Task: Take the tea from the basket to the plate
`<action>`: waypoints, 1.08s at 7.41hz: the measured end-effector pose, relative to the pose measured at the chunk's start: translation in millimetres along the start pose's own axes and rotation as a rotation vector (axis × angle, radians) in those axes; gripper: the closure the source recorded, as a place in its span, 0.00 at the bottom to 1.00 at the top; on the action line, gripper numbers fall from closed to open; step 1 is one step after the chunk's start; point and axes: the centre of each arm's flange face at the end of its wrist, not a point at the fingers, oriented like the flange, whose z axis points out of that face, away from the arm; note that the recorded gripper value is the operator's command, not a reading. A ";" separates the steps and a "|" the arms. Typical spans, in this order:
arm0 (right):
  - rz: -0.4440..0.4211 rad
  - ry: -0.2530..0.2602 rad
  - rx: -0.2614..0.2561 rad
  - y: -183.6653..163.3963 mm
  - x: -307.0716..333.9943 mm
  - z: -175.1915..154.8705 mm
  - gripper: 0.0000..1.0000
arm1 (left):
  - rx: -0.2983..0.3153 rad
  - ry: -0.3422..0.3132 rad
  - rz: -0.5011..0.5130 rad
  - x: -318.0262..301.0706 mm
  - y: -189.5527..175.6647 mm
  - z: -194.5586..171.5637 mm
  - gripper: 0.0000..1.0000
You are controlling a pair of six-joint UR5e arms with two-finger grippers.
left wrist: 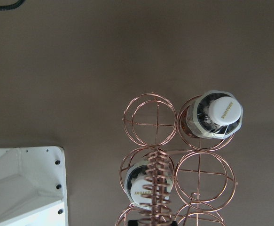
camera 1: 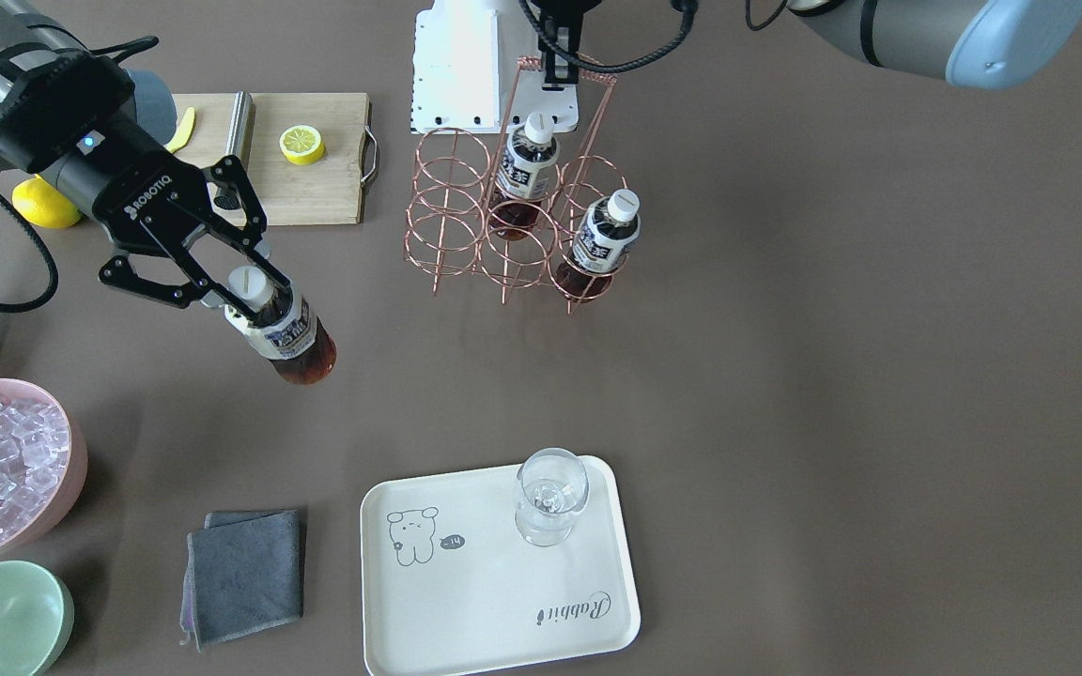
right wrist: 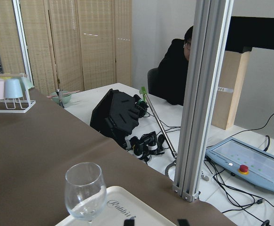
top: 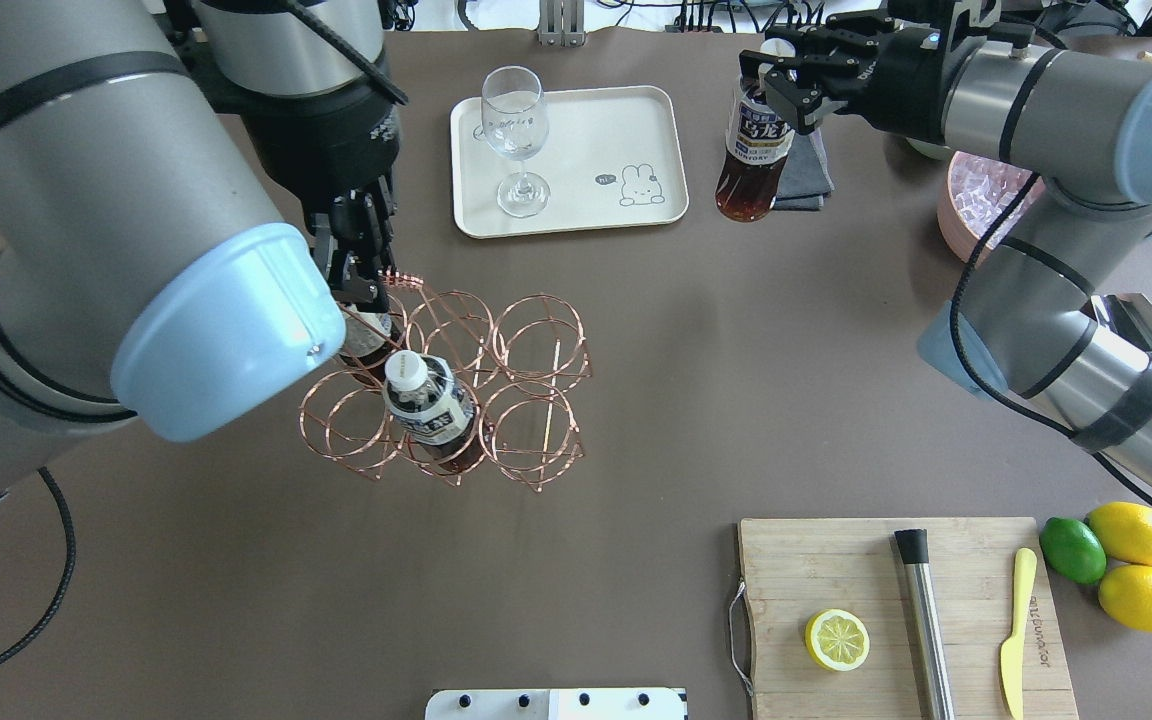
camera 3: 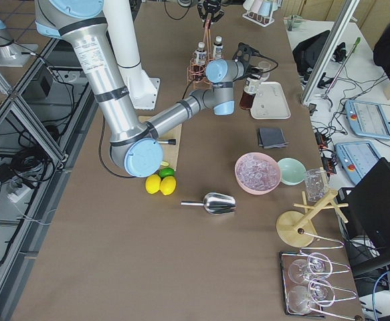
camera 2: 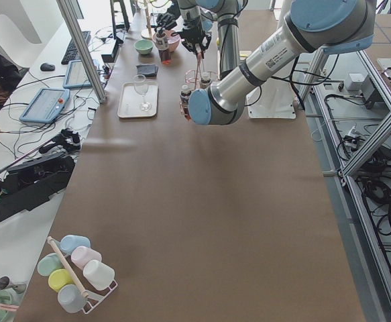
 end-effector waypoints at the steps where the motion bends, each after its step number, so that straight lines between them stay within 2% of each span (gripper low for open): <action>1: -0.025 0.058 0.021 -2.8 7.7 22.7 1.00 | 0.025 -0.006 0.016 12.3 -30.1 6.7 1.00; 3: -0.046 0.140 0.080 0.0 21.2 70.9 1.00 | 0.074 -0.024 0.035 44.3 -106.1 21.1 1.00; 6: -0.041 0.172 0.133 2.0 15.1 129.8 1.00 | 0.117 -0.025 0.052 90.6 -279.6 0.2 1.00; 8: -0.028 0.174 0.179 30.1 4.9 145.3 1.00 | 0.114 -0.094 0.111 132.0 -382.6 -3.0 1.00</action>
